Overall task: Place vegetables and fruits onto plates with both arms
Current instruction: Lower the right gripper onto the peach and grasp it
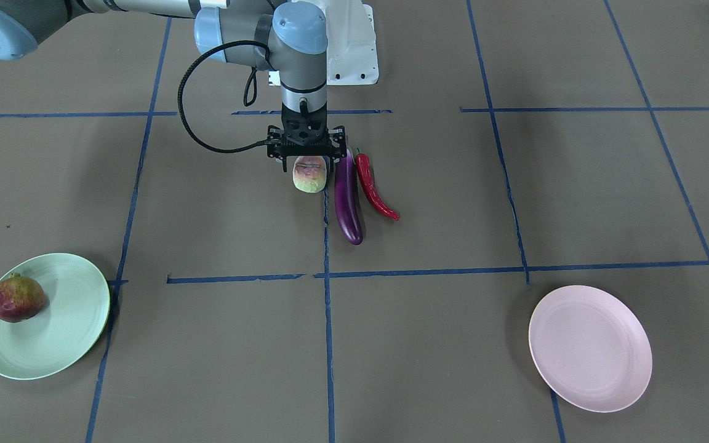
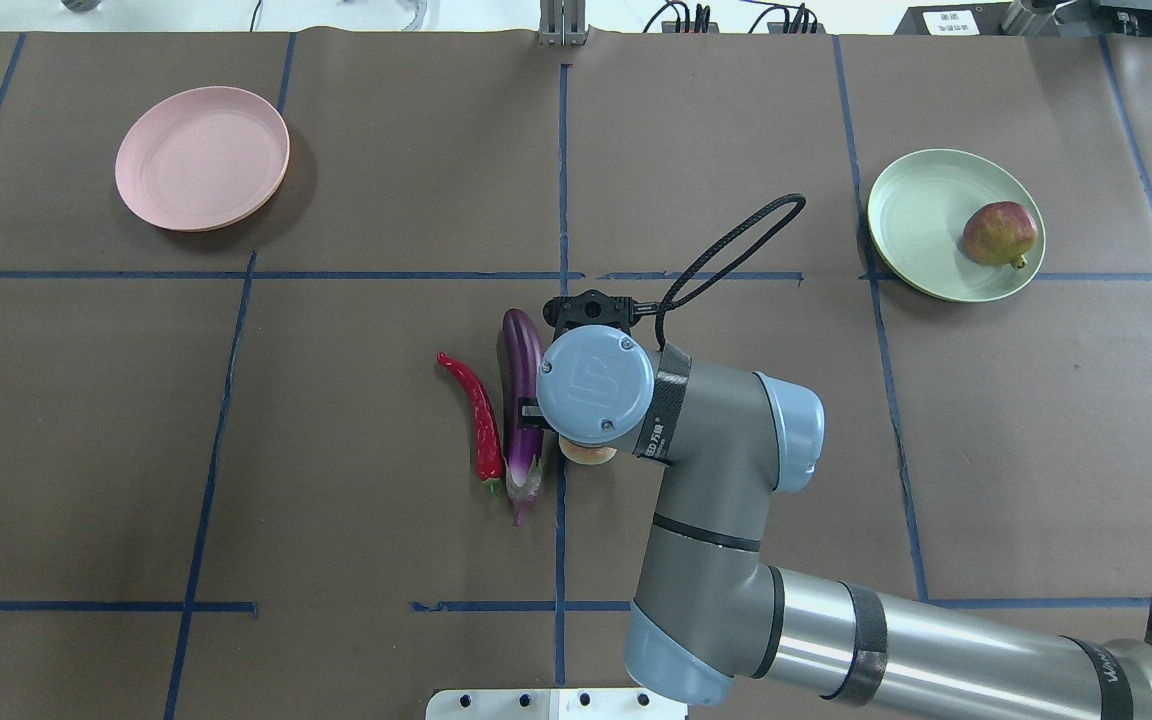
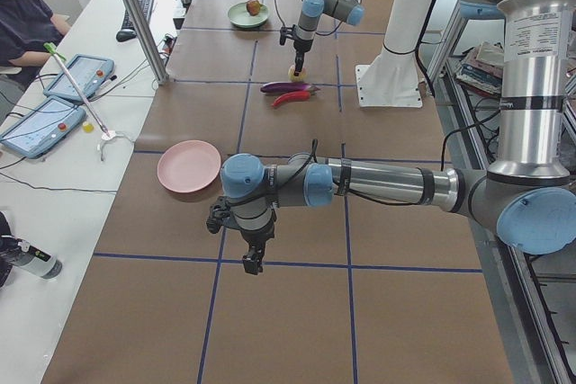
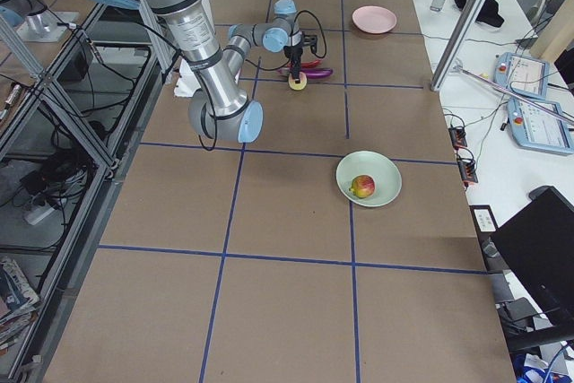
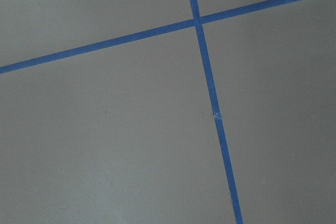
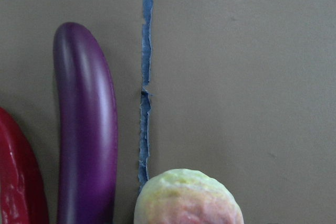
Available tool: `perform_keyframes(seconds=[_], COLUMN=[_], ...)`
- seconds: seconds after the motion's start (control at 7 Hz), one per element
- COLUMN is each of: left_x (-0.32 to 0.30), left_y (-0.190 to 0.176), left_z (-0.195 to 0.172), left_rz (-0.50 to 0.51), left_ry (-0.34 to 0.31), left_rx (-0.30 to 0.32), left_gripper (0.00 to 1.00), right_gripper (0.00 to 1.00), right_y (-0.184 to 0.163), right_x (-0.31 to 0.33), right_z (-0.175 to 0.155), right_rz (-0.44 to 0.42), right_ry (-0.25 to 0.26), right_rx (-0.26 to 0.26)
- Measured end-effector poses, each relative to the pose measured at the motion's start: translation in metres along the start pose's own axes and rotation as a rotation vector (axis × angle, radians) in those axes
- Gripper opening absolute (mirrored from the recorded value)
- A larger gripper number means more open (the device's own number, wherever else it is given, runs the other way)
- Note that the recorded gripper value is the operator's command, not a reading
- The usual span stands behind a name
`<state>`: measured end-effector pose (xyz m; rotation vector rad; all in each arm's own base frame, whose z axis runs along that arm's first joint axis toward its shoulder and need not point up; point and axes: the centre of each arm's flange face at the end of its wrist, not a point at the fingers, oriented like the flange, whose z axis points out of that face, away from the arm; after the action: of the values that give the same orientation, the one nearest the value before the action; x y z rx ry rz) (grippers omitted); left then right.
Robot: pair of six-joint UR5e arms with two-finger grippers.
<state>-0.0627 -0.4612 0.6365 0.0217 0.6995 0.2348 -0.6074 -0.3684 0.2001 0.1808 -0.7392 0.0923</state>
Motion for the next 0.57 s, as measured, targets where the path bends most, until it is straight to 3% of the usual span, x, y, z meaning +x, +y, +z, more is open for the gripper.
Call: perform_keyframes(seconds=[0.14,0.29,0.57], left_x=[0.0,0.0,0.0], left_y=[0.0,0.0,0.0], left_z=[0.0,0.0,0.0], left_rz=[0.0,0.0,0.0], left_ry=[0.0,0.0,0.0], left_rx=[0.0,0.0,0.0], left_gripper=[1.0,1.0,1.0], right_gripper=[0.39,0.01,0.0], right_y=[0.003,0.003,-0.013], right_x=[-0.001,-0.002,-0.003], right_z=[0.008,0.012,0.002], right_rz=[-0.004,-0.005,0.002], right_ry=[0.014,0.02,0.004], right_rx=[-0.006,-0.011,-0.011])
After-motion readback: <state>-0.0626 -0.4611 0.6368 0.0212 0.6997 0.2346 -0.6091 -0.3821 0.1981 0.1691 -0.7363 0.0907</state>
